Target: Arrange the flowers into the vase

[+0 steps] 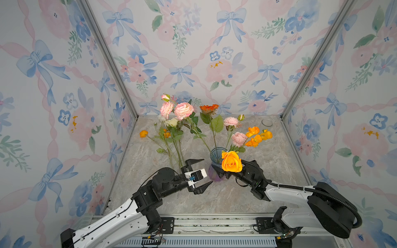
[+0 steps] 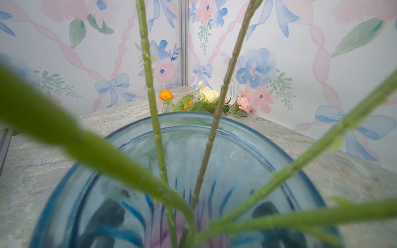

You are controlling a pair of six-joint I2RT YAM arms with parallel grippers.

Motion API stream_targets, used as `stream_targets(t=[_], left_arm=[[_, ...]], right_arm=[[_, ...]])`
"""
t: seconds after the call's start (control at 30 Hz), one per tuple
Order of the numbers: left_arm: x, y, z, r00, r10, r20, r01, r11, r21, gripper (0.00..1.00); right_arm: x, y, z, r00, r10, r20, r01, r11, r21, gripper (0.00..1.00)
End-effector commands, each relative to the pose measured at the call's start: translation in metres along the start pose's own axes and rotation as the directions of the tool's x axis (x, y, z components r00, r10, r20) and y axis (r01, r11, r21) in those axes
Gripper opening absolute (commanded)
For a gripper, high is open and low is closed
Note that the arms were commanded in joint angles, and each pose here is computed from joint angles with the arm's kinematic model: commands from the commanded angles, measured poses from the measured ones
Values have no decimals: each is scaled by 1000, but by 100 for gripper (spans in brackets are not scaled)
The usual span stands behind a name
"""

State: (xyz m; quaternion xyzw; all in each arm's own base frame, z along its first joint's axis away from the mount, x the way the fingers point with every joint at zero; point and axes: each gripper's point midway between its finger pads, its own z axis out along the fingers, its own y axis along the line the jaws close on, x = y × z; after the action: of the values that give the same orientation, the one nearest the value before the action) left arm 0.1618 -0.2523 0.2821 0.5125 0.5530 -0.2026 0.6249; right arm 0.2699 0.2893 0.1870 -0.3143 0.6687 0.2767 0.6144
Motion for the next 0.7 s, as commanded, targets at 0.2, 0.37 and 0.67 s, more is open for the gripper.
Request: stream_targets(t=[0.2,0.37,0.67], left_arm=[[0,4,-1,1000,15,9,-14,1000,-20,98],[0,4,-1,1000,16,6,-16,1000,-22,98],[2,4,-1,1000,18,1,-18,1000,-23,98]], right_arm=[[-26,-1,14,997,-13,77,14,1000,-4,92],[-25,0,16,997,-12,79,12,1000,-6,82],[-32,-1,11,992,-10,130,9,1000,11,62]])
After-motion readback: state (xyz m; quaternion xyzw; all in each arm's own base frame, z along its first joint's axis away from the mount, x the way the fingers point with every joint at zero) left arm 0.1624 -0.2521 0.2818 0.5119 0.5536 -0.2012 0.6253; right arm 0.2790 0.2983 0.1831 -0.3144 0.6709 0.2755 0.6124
